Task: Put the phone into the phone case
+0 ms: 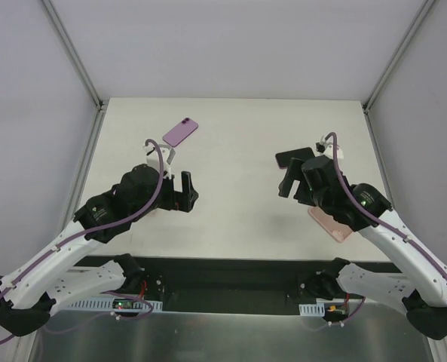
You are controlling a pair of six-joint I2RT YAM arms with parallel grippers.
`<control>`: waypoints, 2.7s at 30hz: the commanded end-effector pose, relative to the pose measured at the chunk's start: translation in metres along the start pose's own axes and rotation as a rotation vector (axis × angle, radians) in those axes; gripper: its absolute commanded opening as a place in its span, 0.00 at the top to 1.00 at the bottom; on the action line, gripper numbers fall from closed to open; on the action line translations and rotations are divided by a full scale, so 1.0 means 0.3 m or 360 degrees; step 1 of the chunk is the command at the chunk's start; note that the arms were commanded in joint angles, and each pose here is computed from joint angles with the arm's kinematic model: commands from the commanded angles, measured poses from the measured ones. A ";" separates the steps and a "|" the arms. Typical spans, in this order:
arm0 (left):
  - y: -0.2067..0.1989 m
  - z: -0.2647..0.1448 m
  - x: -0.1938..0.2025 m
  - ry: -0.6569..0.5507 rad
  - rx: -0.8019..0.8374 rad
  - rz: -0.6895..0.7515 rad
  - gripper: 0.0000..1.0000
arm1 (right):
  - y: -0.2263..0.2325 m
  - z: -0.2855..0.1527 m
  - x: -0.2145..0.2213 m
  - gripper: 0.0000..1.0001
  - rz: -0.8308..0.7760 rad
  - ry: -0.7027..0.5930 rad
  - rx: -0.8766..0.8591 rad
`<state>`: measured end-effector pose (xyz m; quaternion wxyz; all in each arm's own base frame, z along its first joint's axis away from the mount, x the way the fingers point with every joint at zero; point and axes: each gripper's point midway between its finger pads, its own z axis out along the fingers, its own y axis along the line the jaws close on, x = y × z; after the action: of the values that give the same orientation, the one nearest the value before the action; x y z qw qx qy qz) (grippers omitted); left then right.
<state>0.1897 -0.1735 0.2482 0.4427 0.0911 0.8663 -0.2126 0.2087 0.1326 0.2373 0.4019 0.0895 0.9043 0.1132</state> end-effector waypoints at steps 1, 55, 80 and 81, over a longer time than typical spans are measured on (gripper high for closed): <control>0.044 0.015 -0.008 -0.0037 -0.0097 0.0100 0.01 | 0.029 -0.008 -0.047 0.04 0.0047 -0.0044 -0.0002; 0.204 0.061 0.121 0.0029 -0.0371 0.0296 0.03 | -0.361 1.054 -0.212 0.04 0.1114 0.0145 0.1328; 0.209 0.068 0.120 0.0038 -0.0396 0.0297 0.04 | -0.365 1.055 -0.121 0.25 0.1046 0.0360 0.1261; 0.208 0.068 0.119 0.0033 -0.0398 0.0293 0.04 | -0.352 1.057 -0.115 0.26 0.1037 0.0403 0.1213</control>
<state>0.2016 -0.1291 0.1872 0.4483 0.1225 0.8831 -0.0652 0.4706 0.0583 0.0225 0.1990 0.5231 0.8200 -0.1199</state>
